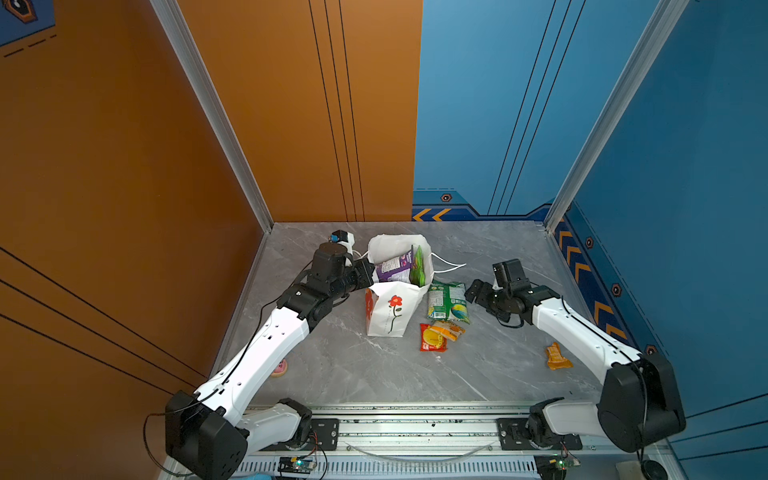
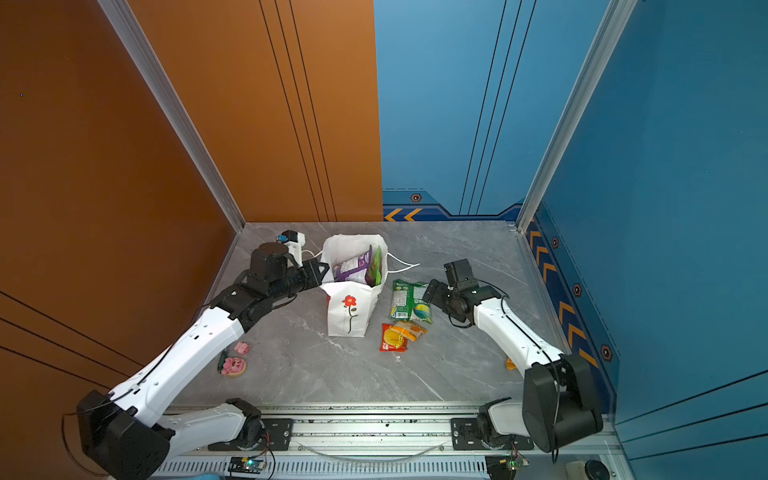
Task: Place the snacks into the paper bag
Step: 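Move the right gripper over the green Fox's Spring Tea bag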
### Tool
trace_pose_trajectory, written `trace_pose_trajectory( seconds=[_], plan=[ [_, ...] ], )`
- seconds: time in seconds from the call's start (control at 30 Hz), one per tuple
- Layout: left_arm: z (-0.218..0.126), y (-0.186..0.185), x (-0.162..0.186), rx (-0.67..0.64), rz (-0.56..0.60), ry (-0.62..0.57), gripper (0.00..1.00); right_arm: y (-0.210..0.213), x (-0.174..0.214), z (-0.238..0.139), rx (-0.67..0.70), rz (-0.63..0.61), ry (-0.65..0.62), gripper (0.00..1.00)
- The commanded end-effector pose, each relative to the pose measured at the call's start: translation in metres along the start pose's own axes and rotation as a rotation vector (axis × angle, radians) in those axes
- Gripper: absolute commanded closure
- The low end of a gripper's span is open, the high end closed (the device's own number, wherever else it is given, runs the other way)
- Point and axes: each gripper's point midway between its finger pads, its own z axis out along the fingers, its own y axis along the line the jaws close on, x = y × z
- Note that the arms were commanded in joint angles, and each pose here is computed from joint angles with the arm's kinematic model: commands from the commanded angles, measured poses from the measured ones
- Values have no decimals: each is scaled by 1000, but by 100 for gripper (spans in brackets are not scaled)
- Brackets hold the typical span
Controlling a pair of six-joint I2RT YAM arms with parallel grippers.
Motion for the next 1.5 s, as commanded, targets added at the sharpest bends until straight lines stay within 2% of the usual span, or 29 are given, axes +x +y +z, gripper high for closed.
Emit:
trace_pose_trajectory(
  seconds=[0.0, 0.33, 0.6, 0.8, 1.1, 1.2, 1.47],
  plan=[
    [-8, -12, -16, 65, 6, -65, 100, 7, 1, 16, 3, 9, -19, 2],
    [-9, -16, -23, 96, 6, -91, 100, 26, 38, 65, 19, -10, 73, 0],
    [-10, -15, -24, 95, 3, -94, 100, 65, 63, 89, -70, -7, 133, 0],
    [-13, -15, -25, 91, 5, -102, 100, 86, 69, 99, -88, -41, 157, 0],
    [-15, -14, -26, 87, 5, -109, 100, 55, 33, 63, -64, -31, 71, 2],
    [-14, -14, -26, 91, -1, -108, 100, 47, 21, 49, -40, -98, 64, 6],
    [-18, -16, -28, 96, 4, -119, 100, 21, -22, 49, 13, -136, 72, 6]
  ],
)
